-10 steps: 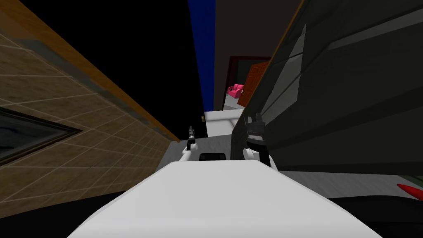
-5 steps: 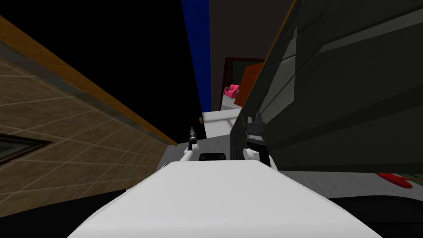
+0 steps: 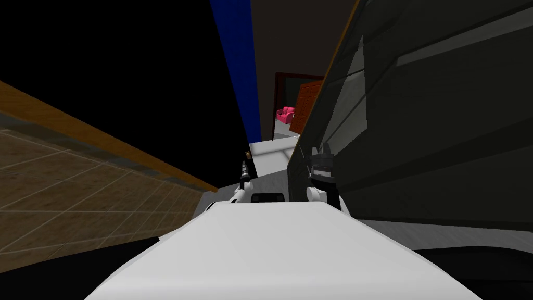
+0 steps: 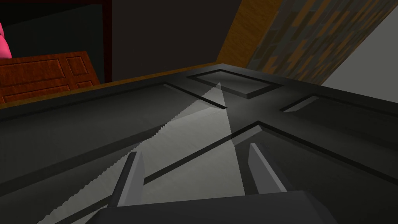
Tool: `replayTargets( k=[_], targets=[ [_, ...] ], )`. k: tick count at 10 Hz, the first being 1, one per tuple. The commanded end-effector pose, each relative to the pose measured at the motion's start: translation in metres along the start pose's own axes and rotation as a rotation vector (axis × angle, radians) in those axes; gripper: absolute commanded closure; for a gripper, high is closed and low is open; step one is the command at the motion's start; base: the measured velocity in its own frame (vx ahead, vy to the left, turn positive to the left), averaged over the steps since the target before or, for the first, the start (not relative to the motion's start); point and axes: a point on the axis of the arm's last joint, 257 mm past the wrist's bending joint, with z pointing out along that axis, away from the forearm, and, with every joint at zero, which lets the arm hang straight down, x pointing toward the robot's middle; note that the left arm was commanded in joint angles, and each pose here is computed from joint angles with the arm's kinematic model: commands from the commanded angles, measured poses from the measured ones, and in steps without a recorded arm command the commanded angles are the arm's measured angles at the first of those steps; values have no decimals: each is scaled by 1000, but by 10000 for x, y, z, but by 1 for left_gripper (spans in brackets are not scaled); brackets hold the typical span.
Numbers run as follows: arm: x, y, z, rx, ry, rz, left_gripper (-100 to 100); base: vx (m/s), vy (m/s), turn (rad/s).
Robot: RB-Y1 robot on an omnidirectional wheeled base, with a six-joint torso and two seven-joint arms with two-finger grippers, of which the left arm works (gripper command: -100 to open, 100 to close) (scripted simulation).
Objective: Pull the door open
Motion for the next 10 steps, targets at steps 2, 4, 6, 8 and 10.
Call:
replayTargets(
  k=[2, 4, 6, 8, 10],
  targets=[
    [-76, 2, 26, 0, 2, 19, -100, -9, 24, 83],
    [-157, 10, 50, -2, 5, 36, -100, -158, 55, 185],
    [-265, 37, 78, -12, 8, 56, -100, -54, 36, 104],
    [-415, 201, 48, -62, 13, 77, -100, 17, -21, 127],
    [-421, 105, 121, -43, 16, 52, -100, 43, -24, 3]
  ],
)
